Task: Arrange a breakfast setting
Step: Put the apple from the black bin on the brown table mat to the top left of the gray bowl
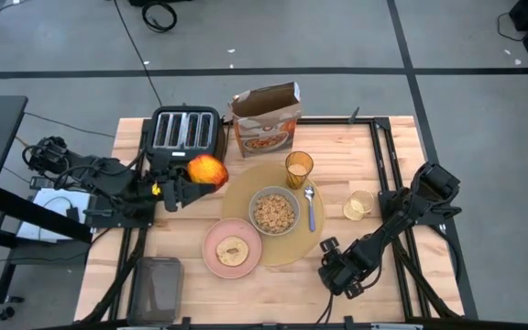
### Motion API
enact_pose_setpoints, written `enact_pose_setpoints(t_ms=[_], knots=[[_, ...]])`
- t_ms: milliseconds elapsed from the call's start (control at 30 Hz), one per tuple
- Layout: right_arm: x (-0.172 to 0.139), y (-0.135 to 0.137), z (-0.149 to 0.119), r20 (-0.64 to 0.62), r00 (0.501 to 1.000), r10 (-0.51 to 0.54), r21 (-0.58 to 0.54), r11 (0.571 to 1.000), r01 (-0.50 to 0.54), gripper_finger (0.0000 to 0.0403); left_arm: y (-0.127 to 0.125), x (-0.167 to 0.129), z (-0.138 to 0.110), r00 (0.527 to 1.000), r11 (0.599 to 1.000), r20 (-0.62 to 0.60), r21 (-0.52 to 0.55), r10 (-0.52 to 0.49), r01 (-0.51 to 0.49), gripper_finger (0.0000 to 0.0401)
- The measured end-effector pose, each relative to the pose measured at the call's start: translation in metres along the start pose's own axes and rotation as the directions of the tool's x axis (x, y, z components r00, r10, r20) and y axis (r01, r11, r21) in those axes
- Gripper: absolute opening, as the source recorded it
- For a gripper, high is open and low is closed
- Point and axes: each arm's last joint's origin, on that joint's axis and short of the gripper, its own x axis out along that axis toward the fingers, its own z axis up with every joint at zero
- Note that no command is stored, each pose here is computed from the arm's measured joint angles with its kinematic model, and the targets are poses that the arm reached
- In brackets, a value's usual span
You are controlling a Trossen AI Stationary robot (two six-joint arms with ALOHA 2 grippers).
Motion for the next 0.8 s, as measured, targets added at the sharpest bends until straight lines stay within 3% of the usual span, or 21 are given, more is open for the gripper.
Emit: enact_pose_setpoints(t_ms=[133, 267, 433, 533, 667, 800], knots=[[-0.011, -0.004, 0.003, -0.067, 0.995, -0.072, 0.010, 0.997, 0.072, 0.0213, 0.001, 0.001, 0.001, 1.000, 1.000, 0.004, -0.002, 0.003, -0.003, 0.0357], [-0.032, -0.008, 0.016, -0.069, 0.980, -0.186, -0.070, 0.981, 0.181, 0.0213, 0.002, 0.003, 0.003, 1.000, 1.000, 0.009, -0.021, 0.008, -0.008, 0.0357], [-0.063, -0.014, 0.045, 0.059, 0.944, -0.324, -0.156, 0.931, 0.329, 0.0213, 0.004, 0.013, 0.008, 0.999, 0.991, -0.022, -0.133, -0.028, 0.025, 0.0357], [-0.088, -0.024, 0.069, 0.190, 0.873, -0.449, -0.125, 0.871, 0.475, 0.0214, 0.007, 0.022, 0.007, 0.997, 0.984, -0.066, -0.175, -0.044, 0.032, 0.0357], [-0.130, -0.051, 0.098, 0.287, 0.731, -0.619, -0.007, 0.762, 0.648, 0.0222, 0.015, 0.035, 0.011, 0.990, 0.977, -0.133, -0.211, -0.044, 0.015, 0.0357], [-0.179, -0.086, 0.120, 0.332, 0.610, -0.719, 0.177, 0.683, 0.709, 0.0244, 0.022, 0.046, 0.029, 0.989, 0.970, -0.116, -0.234, -0.096, 0.067, 0.0357]])
